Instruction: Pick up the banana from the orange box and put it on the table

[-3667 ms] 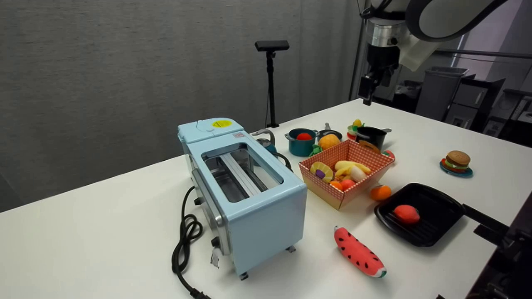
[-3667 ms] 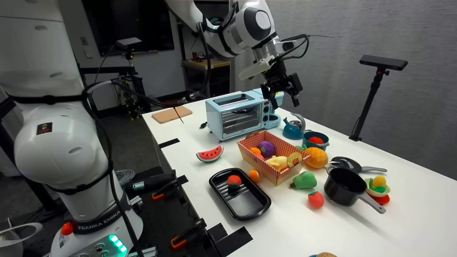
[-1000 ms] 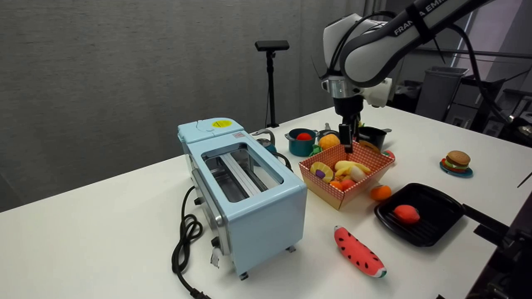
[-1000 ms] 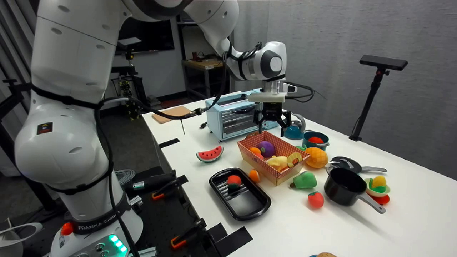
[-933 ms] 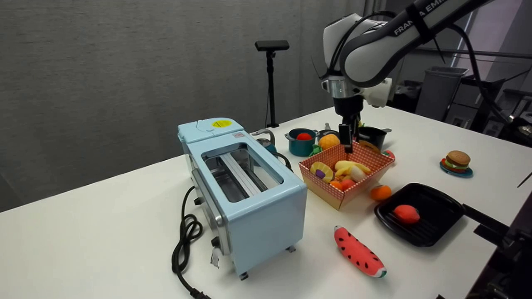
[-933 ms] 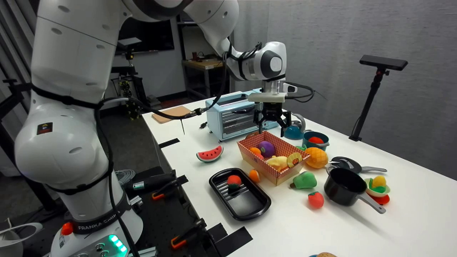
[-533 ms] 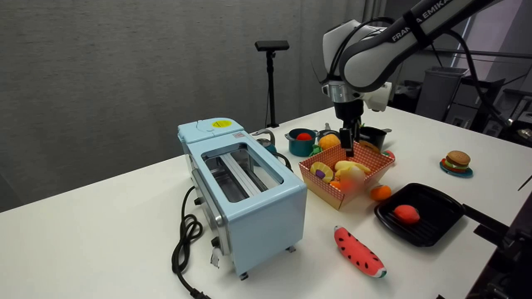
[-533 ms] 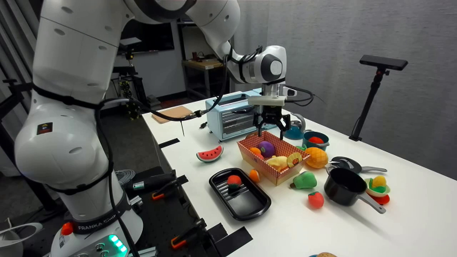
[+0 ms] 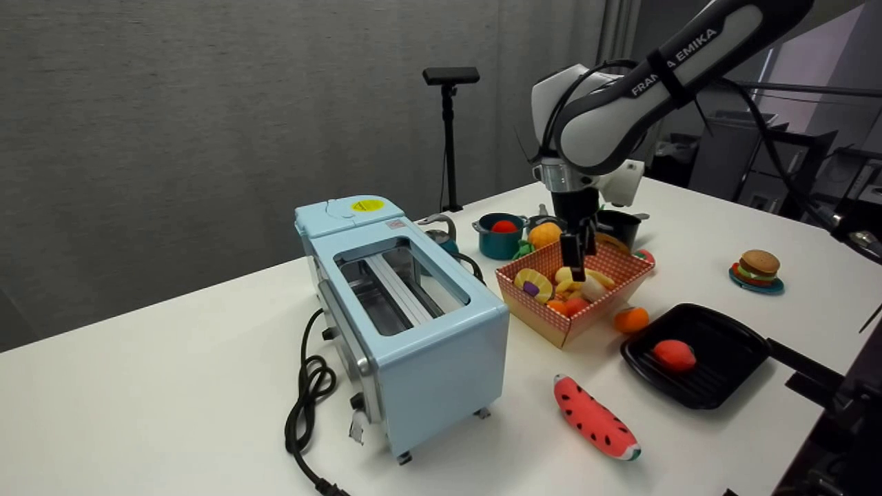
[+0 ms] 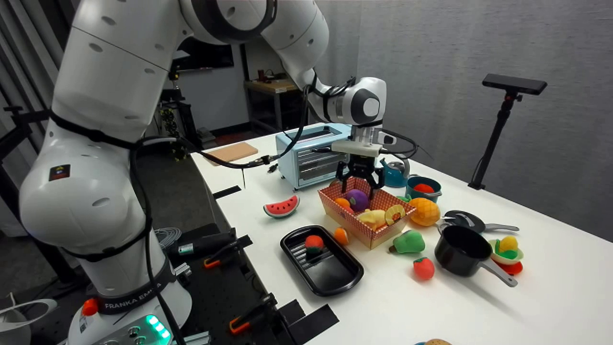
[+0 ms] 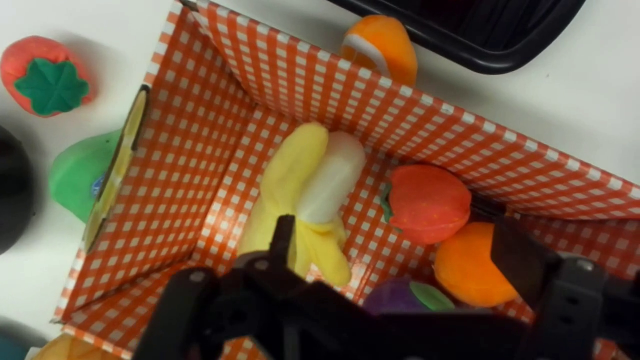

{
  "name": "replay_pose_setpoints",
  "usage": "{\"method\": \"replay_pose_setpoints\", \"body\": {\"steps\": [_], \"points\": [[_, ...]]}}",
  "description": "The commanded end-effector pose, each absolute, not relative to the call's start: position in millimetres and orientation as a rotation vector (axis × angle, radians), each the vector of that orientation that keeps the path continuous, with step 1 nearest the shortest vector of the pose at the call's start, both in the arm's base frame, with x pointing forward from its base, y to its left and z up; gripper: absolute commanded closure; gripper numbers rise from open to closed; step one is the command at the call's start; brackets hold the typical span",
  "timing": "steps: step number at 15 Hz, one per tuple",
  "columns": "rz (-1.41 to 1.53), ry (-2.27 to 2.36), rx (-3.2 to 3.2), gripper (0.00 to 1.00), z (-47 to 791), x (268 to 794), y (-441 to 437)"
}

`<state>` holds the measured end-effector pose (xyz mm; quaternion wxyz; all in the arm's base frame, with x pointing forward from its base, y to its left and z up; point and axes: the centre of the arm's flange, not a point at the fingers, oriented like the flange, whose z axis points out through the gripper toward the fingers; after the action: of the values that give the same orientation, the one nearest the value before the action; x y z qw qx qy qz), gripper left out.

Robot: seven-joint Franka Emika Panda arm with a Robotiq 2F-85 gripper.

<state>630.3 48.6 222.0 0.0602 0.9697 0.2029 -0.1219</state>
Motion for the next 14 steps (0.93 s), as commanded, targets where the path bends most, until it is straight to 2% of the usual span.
{"method": "replay_pose_setpoints", "body": {"steps": [1, 14], "points": [[-0.37, 0.62, 3.031, 0.0, 221.2, 645.0, 37.7], [-0.324, 0.513, 3.113, 0.0, 231.3, 655.4, -2.2]]}}
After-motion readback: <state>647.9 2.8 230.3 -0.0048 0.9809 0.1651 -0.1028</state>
